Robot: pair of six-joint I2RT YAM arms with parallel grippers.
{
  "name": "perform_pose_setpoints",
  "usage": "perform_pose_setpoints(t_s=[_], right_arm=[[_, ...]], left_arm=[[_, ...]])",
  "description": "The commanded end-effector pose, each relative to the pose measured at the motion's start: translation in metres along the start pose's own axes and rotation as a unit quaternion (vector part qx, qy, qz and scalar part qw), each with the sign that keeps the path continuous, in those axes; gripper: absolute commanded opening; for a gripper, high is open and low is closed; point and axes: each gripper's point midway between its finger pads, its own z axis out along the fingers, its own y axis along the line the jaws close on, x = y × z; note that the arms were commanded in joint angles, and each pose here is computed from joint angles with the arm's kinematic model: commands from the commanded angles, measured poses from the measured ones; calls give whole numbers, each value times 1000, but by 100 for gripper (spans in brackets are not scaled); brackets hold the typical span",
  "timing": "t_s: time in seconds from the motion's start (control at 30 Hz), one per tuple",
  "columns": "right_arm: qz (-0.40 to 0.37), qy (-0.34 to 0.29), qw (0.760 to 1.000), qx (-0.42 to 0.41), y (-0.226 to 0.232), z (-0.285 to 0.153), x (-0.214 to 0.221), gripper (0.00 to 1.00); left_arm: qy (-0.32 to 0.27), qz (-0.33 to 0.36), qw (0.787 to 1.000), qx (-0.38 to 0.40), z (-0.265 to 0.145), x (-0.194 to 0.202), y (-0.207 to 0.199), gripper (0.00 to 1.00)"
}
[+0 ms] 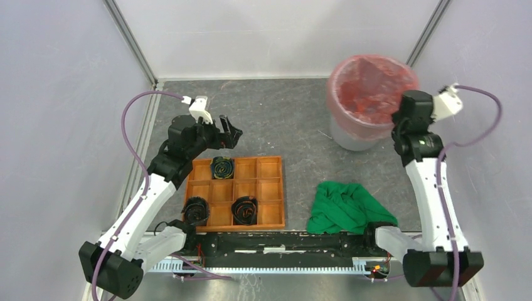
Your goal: Put the trash bags into the trash bin
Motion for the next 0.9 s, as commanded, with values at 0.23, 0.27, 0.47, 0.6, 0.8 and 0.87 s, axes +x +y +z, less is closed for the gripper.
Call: perform_pose_setpoints(t_s=[0.23, 0.27, 0.47, 0.6, 0.8, 0.87], right_arm=[[23, -49, 989, 135, -132, 9, -58, 0], [28, -37, 990, 132, -137, 13, -53, 0], [20, -35, 991, 131, -148, 15, -49, 19], [9, -63, 988, 144, -153, 3, -61, 43], [-16, -104, 982, 158, -153, -21, -92, 77], [-37, -118, 980, 157, -148, -32, -110, 86]], left_arm=[[-6, 14, 999, 37, 2, -1, -17, 96], [-5, 14, 999, 38, 2, 0, -18, 96], [-4, 16, 999, 42, 1, 1, -21, 96], [-3, 17, 999, 47, 1, 2, -24, 96], [5, 27, 998, 58, 2, 7, -33, 96], [5, 31, 998, 59, 1, 7, -35, 96]])
